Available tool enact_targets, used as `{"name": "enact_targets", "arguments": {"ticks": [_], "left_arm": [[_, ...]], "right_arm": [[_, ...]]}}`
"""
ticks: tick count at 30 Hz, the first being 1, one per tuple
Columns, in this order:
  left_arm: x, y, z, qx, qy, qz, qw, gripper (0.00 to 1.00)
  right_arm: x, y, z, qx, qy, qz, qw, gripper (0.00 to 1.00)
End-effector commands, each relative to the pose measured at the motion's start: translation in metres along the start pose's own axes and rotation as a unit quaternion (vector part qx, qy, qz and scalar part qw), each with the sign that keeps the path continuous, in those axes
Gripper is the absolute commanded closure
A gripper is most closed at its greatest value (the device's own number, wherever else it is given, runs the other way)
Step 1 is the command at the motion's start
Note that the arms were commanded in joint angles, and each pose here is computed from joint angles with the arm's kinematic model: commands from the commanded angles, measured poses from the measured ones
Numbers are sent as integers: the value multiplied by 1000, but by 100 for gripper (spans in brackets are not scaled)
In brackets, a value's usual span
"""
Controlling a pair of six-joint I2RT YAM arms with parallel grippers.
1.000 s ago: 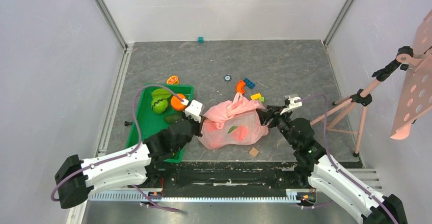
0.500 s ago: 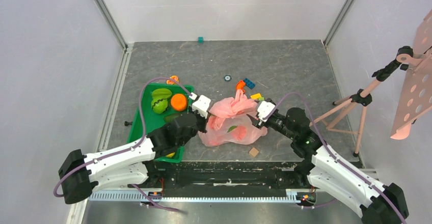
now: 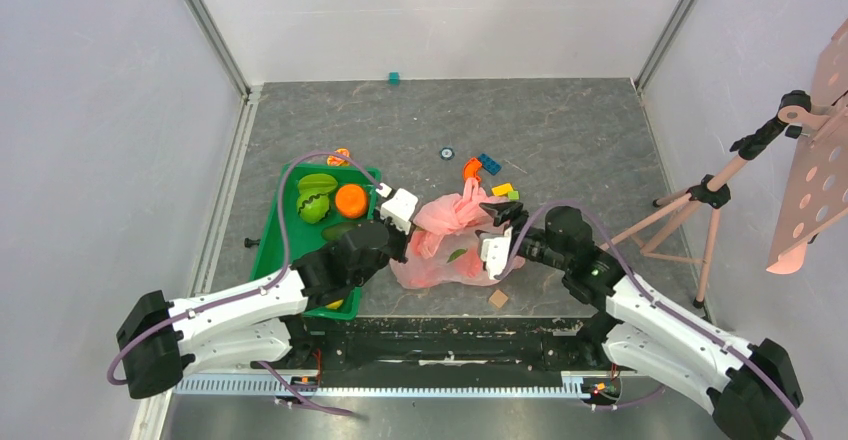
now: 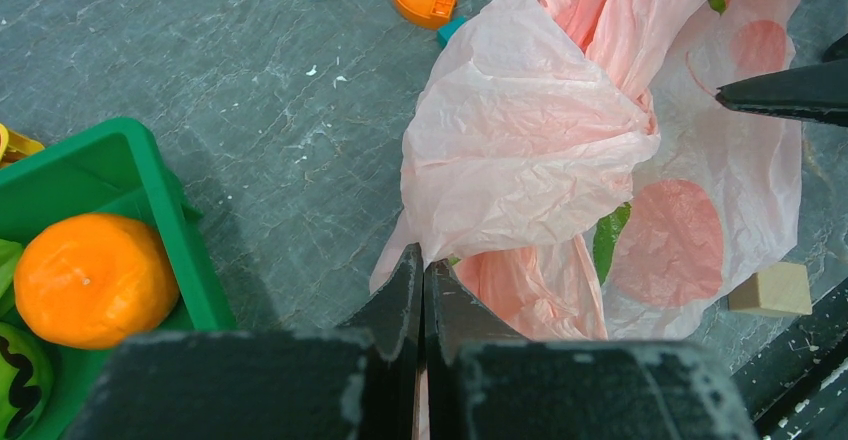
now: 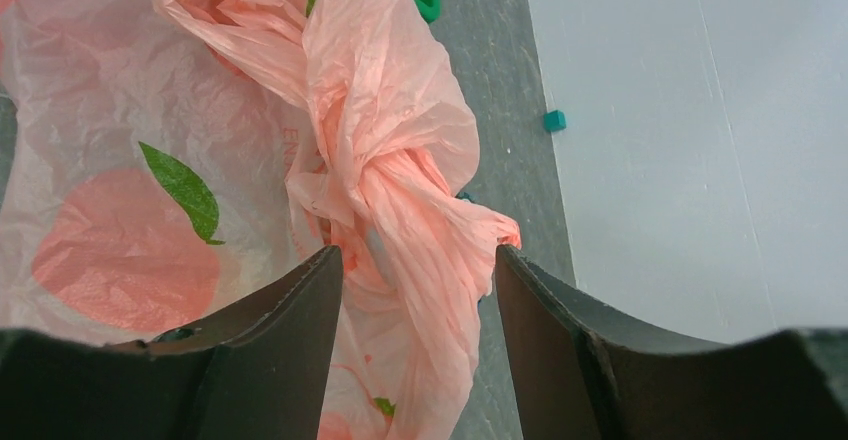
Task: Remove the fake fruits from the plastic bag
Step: Untie the plastic bag at the center of the board.
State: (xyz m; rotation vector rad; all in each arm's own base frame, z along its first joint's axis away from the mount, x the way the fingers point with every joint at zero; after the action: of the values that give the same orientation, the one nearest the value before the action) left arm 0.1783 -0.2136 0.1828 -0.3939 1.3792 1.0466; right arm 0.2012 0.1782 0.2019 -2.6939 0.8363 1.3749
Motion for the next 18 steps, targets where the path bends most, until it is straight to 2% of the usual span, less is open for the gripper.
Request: {"name": "enact_targets", "arguments": {"ticks": [1, 8, 15, 18], "left_arm": [[-20, -1, 2, 3, -8, -29, 1000, 98], [-21, 0, 3, 1, -10, -29, 1000, 98], [-20, 2, 4, 0, -7, -30, 1000, 98], [-19, 3, 5, -2, -6, -29, 1000, 98]], "right_arm": [[-13, -8, -17, 2, 75, 8, 997, 40], [-8, -20, -19, -2, 96, 41, 995, 41], [0, -22, -27, 22, 82, 83, 993, 55], [5, -20, -30, 44, 70, 101, 991, 67]]}}
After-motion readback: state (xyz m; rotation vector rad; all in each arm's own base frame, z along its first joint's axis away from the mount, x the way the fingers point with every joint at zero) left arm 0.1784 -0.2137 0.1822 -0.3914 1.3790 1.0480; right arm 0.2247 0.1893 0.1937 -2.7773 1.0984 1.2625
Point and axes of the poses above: each gripper's point midway between its finger pads, its own y axis back along the fingers, its own z axis along the line the jaws close on, x = y × z, the point moved 6 cm from there along y, back along the fingers, and after that the axes turned 12 degrees about -y, right-handed, at the moved point
